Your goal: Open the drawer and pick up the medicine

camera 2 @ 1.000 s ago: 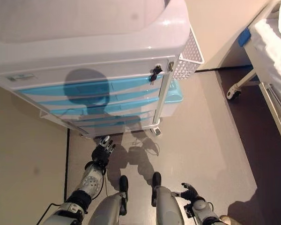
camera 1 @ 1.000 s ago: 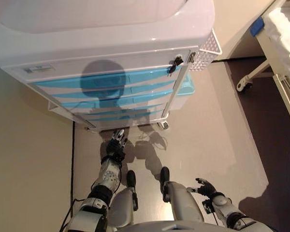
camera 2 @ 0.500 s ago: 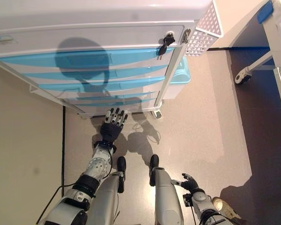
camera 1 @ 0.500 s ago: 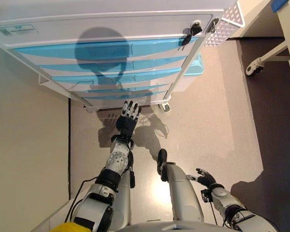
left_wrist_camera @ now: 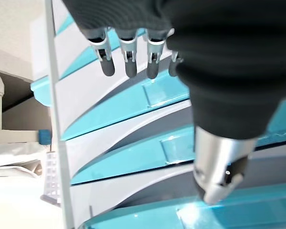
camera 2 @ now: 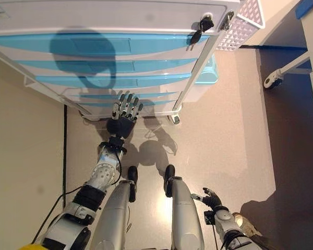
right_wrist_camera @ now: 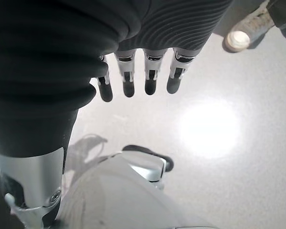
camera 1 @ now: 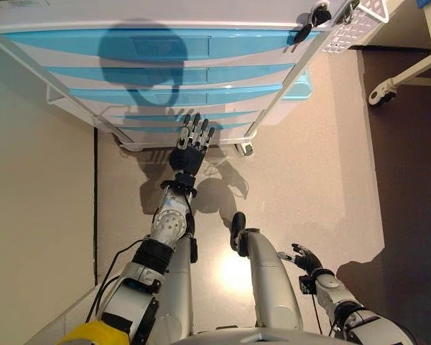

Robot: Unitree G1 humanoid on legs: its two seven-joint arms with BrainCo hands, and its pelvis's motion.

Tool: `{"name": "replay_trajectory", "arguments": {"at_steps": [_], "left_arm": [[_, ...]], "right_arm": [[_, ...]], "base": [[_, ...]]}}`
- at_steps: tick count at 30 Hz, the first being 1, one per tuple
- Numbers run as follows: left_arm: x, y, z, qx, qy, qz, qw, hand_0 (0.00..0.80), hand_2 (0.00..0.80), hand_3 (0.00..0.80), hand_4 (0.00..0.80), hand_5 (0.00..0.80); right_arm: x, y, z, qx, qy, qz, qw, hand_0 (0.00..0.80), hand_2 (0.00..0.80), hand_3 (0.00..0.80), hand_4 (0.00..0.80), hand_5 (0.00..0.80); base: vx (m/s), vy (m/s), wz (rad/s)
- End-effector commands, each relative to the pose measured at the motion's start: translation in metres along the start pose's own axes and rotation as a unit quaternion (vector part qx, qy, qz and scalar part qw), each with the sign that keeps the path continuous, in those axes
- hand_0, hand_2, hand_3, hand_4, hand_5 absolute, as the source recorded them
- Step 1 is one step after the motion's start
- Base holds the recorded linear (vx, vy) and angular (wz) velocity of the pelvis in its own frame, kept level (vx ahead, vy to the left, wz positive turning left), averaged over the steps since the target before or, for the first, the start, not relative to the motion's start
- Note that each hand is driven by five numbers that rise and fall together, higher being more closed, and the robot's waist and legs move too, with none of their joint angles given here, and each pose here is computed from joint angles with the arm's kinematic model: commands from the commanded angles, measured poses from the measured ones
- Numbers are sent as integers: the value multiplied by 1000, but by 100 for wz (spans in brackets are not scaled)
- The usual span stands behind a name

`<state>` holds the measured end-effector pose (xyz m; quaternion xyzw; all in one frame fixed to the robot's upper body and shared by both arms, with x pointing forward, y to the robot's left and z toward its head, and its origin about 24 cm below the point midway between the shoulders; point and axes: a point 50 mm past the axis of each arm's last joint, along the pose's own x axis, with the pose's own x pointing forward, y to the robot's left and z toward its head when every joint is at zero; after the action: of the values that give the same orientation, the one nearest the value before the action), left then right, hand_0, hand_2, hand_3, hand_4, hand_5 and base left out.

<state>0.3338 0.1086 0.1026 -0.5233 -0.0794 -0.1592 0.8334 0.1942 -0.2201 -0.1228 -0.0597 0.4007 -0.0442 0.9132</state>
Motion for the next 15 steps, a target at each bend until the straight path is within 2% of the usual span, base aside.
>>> {"name": "replay_trajectory", "arguments": {"at_steps": [1, 15], "left_arm": [[9, -28, 12, -17, -48, -58, 997, 0, 0, 0, 0, 0], [17, -32, 58, 5, -142, -56, 988, 0, 0, 0, 0, 0]], "right_arm": [[-8, -13, -25, 8, 29, -16, 999, 0, 0, 0, 0, 0], [-12, -23, -33, -3, 40, -25, 999, 0, 0, 0, 0, 0]], "base": [[16, 24, -3], [5, 5, -2]]}}
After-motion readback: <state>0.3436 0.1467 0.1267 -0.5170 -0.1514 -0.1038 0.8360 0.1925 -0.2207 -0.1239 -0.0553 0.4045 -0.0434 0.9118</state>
